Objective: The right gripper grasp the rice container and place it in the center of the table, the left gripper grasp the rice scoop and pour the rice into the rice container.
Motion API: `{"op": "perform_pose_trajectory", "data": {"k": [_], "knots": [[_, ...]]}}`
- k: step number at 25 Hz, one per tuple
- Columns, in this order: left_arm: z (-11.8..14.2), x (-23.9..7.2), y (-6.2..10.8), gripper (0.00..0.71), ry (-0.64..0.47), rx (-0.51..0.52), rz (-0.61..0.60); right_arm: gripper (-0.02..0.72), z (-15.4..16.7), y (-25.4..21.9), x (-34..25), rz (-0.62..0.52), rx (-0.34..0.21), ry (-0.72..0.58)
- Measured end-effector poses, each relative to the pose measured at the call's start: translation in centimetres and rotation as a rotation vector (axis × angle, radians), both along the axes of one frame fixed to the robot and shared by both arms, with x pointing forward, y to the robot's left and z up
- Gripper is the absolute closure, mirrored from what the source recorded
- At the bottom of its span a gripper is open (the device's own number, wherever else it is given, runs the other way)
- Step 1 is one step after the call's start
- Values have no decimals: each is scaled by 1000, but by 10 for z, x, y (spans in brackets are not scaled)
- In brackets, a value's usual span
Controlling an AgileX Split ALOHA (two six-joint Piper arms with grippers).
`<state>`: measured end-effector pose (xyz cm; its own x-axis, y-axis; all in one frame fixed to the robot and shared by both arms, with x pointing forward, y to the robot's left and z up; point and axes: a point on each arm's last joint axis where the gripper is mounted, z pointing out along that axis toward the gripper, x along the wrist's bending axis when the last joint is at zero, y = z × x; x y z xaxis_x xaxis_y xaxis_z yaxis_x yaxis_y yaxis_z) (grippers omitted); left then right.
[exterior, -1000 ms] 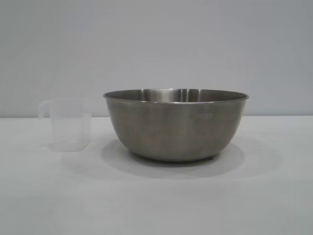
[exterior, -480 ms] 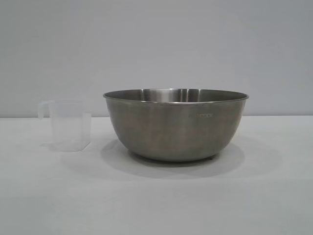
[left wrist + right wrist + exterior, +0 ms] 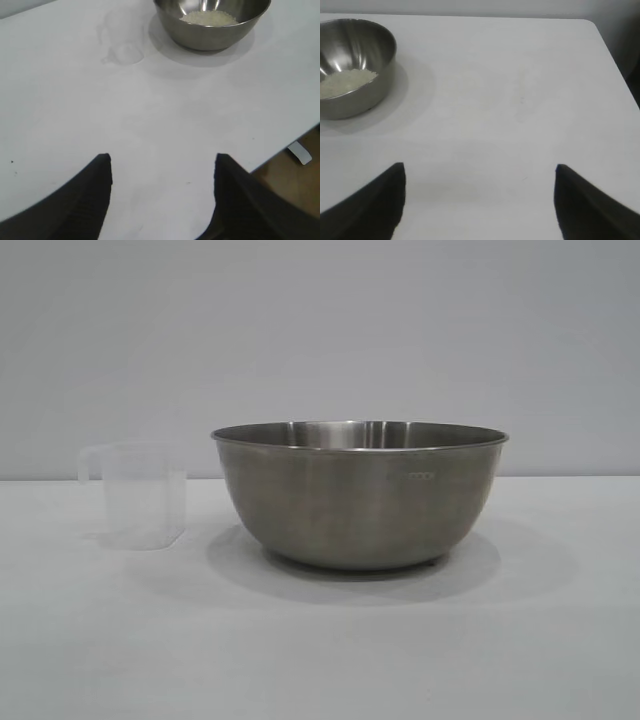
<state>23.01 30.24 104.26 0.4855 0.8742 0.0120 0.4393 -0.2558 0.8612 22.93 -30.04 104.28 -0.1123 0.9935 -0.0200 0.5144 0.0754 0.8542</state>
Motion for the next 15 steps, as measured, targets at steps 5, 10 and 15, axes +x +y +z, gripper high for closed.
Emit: {"op": "perform_pose_trajectory", "data": {"k": [5, 10, 15], "knots": [[0, 0, 0, 309, 0, 0, 0, 141, 0, 0, 0, 0, 0, 0], [0, 0, 0, 309, -1, 0, 52, 141, 0, 0, 0, 0, 0, 0], [0, 0, -2, 309, -3, 1, 272, 141, 0, 0, 0, 0, 0, 0]]}}
